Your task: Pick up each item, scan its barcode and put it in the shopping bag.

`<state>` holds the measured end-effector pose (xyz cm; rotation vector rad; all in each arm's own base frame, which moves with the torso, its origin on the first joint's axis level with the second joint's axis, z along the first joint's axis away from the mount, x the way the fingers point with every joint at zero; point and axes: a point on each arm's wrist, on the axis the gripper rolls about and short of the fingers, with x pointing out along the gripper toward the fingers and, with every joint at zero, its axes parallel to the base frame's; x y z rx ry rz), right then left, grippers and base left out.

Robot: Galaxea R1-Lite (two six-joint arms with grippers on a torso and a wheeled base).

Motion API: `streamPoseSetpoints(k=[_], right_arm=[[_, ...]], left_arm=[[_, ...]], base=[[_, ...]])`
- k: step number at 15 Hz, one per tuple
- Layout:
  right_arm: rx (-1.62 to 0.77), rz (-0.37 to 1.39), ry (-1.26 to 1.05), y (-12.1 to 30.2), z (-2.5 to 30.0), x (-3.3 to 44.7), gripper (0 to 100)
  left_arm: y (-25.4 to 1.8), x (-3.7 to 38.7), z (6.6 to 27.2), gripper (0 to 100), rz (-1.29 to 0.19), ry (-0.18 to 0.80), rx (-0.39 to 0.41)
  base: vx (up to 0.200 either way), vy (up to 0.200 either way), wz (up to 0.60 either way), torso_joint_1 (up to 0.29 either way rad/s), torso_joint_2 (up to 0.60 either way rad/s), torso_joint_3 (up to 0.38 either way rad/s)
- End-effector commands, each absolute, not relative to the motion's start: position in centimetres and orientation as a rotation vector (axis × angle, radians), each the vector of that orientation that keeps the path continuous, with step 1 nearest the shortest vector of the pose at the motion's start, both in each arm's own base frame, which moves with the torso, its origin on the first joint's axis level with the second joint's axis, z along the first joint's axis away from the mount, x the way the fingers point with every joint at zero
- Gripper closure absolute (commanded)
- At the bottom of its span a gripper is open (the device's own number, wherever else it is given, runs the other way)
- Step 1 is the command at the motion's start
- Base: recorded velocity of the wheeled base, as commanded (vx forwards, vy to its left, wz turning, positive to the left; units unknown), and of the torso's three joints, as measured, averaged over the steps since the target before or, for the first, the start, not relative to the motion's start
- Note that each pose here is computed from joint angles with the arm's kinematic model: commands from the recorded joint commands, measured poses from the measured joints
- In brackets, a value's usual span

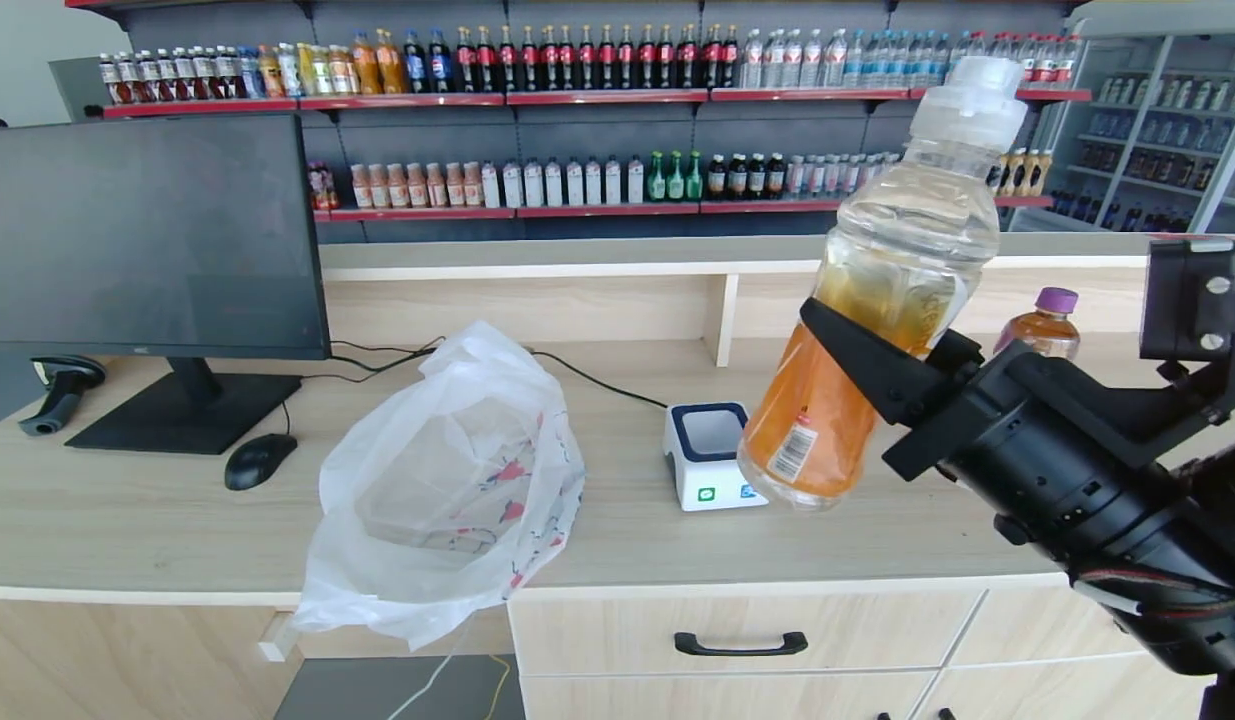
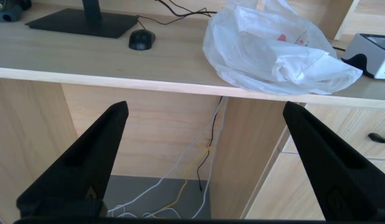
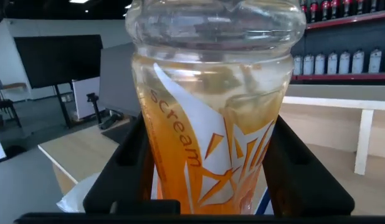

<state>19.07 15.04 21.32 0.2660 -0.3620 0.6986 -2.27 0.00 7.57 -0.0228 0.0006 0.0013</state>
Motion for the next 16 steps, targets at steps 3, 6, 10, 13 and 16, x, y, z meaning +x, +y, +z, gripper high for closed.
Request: streamPoseSetpoints(k=[3, 6, 10, 13, 16], right_arm=[[0.314, 0.742, -0.406, 14.9, 22.7, 17.5, 100], [0.336, 0.752, -0.379, 13.8, 22.2, 16.1, 100], [0.372, 0.821, -0.365, 14.4, 22.3, 14.6, 100], [0.426, 0.905, -0.292, 15.1, 21.4, 13.2, 100], [0.466, 0.915, -0.271, 15.2, 21.4, 13.3, 100]], left_arm=[[0.0, -2.3, 7.6, 0, 0.002, 0.0, -0.023], [0.0, -2.3, 7.6, 0, 0.002, 0.002, -0.023], [0.0, -2.3, 7.6, 0, 0.002, 0.0, -0.023], [0.0, -2.3, 7.6, 0, 0.002, 0.0, -0.023], [0.0, -2.3, 7.6, 0, 0.002, 0.0, -0.023]], base=[[0.0, 0.0, 0.0, 0.0, 0.0, 0.0], [0.0, 0.0, 0.0, 0.0, 0.0, 0.0], [0.0, 0.0, 0.0, 0.0, 0.0, 0.0], [0.0, 0.0, 0.0, 0.0, 0.0, 0.0], [0.0, 0.0, 0.0, 0.0, 0.0, 0.0]])
